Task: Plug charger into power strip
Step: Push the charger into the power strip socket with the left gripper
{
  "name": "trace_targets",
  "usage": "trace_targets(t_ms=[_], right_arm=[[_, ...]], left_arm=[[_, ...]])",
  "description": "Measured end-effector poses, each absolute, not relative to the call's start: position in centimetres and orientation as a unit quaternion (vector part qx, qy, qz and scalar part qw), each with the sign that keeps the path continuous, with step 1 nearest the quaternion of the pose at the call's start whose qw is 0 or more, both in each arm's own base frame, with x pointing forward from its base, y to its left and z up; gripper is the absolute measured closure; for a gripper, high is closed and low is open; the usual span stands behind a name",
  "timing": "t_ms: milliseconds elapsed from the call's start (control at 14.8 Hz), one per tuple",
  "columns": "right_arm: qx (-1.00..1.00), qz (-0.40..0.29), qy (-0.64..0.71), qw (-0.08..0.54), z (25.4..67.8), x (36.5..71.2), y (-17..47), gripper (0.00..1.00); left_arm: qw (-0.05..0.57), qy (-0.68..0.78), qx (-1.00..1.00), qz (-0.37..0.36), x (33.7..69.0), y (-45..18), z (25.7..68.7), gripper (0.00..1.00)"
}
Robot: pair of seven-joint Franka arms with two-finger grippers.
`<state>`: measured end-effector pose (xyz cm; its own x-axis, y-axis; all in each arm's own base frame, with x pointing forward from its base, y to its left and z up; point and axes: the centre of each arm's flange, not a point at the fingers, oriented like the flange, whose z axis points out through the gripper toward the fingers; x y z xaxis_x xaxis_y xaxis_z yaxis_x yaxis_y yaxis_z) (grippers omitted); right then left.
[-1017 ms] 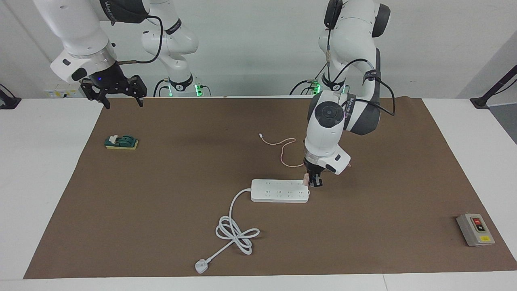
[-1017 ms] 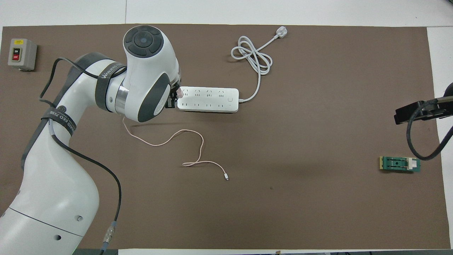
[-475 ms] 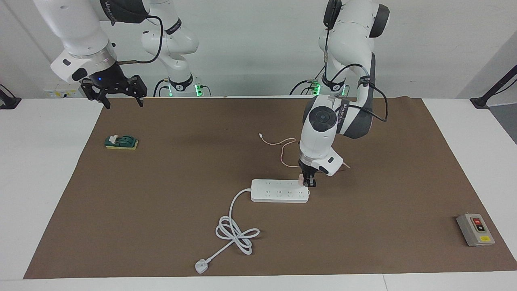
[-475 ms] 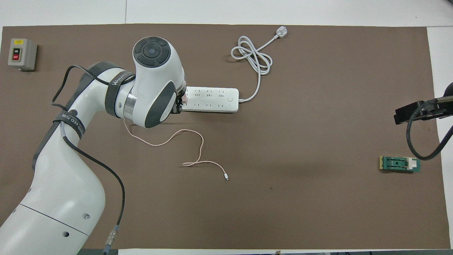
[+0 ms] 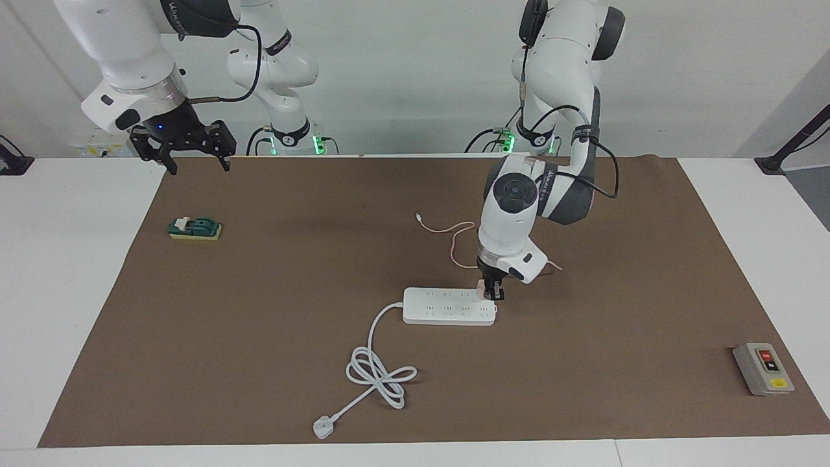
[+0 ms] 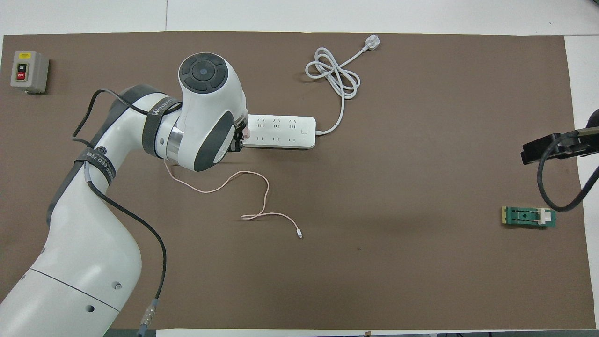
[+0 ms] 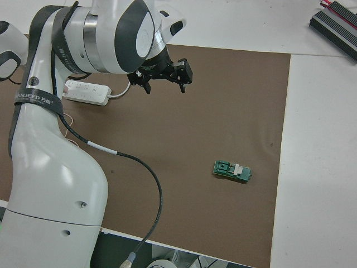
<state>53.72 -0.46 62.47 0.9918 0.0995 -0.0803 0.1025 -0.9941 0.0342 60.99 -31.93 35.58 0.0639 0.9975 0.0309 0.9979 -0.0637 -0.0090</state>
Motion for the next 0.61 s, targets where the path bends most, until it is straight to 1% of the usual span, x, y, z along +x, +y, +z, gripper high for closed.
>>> trace_targets(t_ms=[610], right_arm=[[0.998, -0.039, 0.051, 0.019, 62.47, 53.72, -0.46, 0.0]], left_arm=[[0.011, -0.684, -0.729, -0.009, 60.96, -31.91, 35.4, 0.68]])
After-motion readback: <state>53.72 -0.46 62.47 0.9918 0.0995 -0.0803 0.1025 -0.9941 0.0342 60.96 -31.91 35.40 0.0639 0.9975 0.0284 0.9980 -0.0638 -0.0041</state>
